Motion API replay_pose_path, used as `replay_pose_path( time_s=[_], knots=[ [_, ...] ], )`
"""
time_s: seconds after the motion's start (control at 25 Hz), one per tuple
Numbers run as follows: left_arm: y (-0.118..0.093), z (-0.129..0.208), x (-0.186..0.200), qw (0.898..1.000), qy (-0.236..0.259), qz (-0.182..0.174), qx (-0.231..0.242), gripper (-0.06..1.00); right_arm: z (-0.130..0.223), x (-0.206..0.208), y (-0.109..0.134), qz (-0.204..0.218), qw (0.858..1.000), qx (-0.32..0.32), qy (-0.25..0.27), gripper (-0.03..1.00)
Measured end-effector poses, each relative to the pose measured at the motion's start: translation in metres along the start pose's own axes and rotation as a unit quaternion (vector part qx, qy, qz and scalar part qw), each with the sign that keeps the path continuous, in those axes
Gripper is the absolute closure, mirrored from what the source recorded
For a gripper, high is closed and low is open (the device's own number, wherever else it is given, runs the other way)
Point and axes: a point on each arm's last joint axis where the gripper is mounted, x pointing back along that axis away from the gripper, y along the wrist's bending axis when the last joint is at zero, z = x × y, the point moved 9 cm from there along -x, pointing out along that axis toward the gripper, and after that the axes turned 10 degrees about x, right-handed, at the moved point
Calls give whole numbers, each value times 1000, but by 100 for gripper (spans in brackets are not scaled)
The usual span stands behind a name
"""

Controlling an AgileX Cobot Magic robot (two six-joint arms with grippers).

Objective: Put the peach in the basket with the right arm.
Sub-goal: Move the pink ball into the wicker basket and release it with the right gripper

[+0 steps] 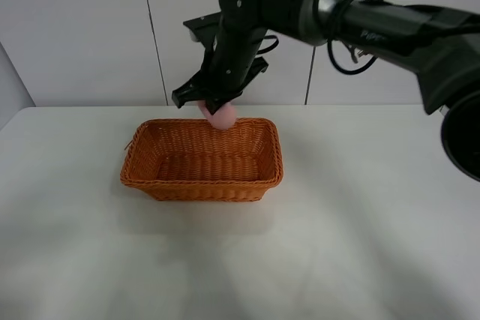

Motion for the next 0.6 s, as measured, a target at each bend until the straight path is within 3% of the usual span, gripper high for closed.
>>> replay_pose_path(
  time_s=[0.36, 0.44, 0.6],
  knots=[
    [0, 0, 0, 1000, 0, 0, 0, -5, 18, -99, 5, -2, 1000, 2, 11, 93],
    [0, 0, 0, 1000, 0, 0, 0, -5, 22, -104, 6, -4, 1000, 0, 16, 82],
    [0, 0, 0, 1000, 0, 0, 0, -5, 22, -103, 6, -6, 1000, -4, 19, 44]
  ],
)
